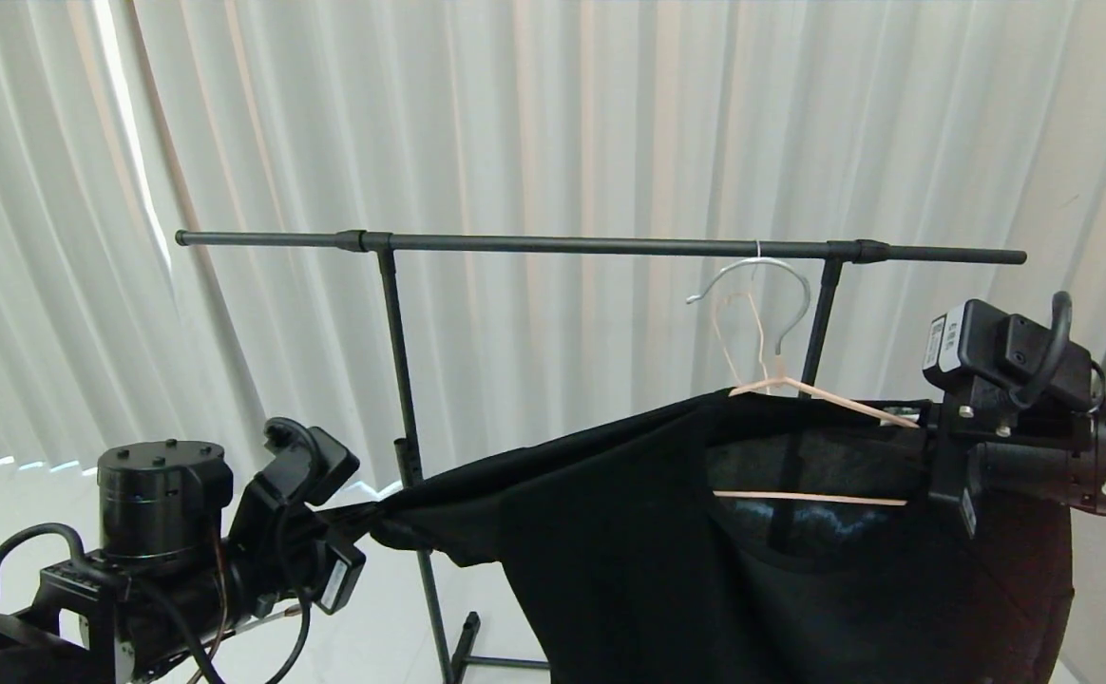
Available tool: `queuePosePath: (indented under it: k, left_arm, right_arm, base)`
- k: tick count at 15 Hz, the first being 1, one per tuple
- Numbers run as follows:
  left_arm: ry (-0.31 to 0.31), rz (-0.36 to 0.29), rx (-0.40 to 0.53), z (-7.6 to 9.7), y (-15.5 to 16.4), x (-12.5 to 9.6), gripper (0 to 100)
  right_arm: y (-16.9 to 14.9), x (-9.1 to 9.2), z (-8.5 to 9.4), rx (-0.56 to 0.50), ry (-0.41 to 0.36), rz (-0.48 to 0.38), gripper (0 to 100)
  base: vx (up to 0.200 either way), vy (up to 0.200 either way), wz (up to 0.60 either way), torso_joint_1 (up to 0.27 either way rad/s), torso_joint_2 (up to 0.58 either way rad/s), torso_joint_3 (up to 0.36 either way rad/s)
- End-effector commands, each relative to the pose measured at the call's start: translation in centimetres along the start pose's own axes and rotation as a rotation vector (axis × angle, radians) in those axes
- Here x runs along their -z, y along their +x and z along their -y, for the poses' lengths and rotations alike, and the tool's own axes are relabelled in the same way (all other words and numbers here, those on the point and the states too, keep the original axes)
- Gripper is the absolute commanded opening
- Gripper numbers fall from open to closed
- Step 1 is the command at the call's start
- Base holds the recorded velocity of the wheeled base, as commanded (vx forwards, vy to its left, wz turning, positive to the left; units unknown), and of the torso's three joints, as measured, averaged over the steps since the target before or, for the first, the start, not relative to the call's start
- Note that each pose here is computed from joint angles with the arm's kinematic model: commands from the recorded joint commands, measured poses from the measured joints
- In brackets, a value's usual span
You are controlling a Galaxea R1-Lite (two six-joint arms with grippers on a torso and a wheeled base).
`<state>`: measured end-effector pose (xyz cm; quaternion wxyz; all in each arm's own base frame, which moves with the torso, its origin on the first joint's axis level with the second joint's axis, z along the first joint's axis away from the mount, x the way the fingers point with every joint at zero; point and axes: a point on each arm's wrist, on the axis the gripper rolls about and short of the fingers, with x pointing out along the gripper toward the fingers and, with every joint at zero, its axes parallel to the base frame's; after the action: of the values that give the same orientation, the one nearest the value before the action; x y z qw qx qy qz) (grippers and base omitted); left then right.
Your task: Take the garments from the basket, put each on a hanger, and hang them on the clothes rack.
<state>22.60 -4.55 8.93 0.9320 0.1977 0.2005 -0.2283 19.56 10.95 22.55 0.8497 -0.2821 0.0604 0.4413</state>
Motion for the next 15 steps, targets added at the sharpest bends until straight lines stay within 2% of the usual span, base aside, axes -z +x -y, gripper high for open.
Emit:
queuePosePath:
  k: [1, 2, 4, 5, 7, 9, 10, 13, 15]
  left_arm:
    - [-0.007, -0.003, -0.014, -0.2, -0.2, 0.3, 0]
    - [0.000, 0.022, -0.015, 0.0, -0.3, 0.1, 100]
    - [0.001, 0.050, -0.026, 0.0, -0.4, -0.2, 100]
    - [-0.031, 0.081, -0.037, -0.2, -0.4, -0.5, 100]
    - [-0.141, 0.167, -0.061, -0.5, -0.9, -1.5, 100]
    - [-0.178, 0.215, -0.098, -1.0, -1.0, -1.9, 100]
    - [-0.188, 0.211, -0.184, -1.7, -1.2, -1.7, 100]
    - [-0.217, 0.144, -0.406, -2.3, -1.3, -1.5, 100]
    - [-0.231, 0.103, -0.511, -2.6, -1.2, -1.3, 100]
  right_arm:
    - [0.0, 0.0, 0.0, 0.001, 0.002, 0.001, 0]
    - [0.0, 0.0, 0.0, 0.001, 0.005, 0.001, 0]
    - [0.0, 0.0, 0.0, 0.002, 0.004, -0.001, 0]
    - [0.0, 0.0, 0.0, 0.012, 0.007, -0.008, 0]
    - [-0.1, 0.1, 0.2, 0.058, 0.059, -0.034, 0]
    - [-0.4, 0.1, 0.3, 0.111, 0.134, -0.059, 0]
    - [-0.5, 0.3, 0.4, 0.169, 0.184, -0.100, 0]
    - [-0.5, 1.2, 0.2, 0.268, 0.292, -0.242, 0]
    - [-0.6, 1.8, 0.0, 0.352, 0.376, -0.328, 0]
  base:
    - [0.000, 0.000, 0.00, 0.000, 0.00, 0.000]
    - [0.000, 0.000, 0.00, 0.000, 0.00, 0.000]
    - [0.000, 0.000, 0.00, 0.000, 0.00, 0.000]
    - [0.000, 0.000, 0.00, 0.000, 0.00, 0.000]
    - [0.000, 0.000, 0.00, 0.000, 0.00, 0.000]
    - [0.000, 0.000, 0.00, 0.000, 0.00, 0.000]
    - [0.000, 0.000, 0.00, 0.000, 0.00, 0.000]
    - [0.000, 0.000, 0.00, 0.000, 0.00, 0.000]
    - [0.000, 0.000, 0.00, 0.000, 0.00, 0.000]
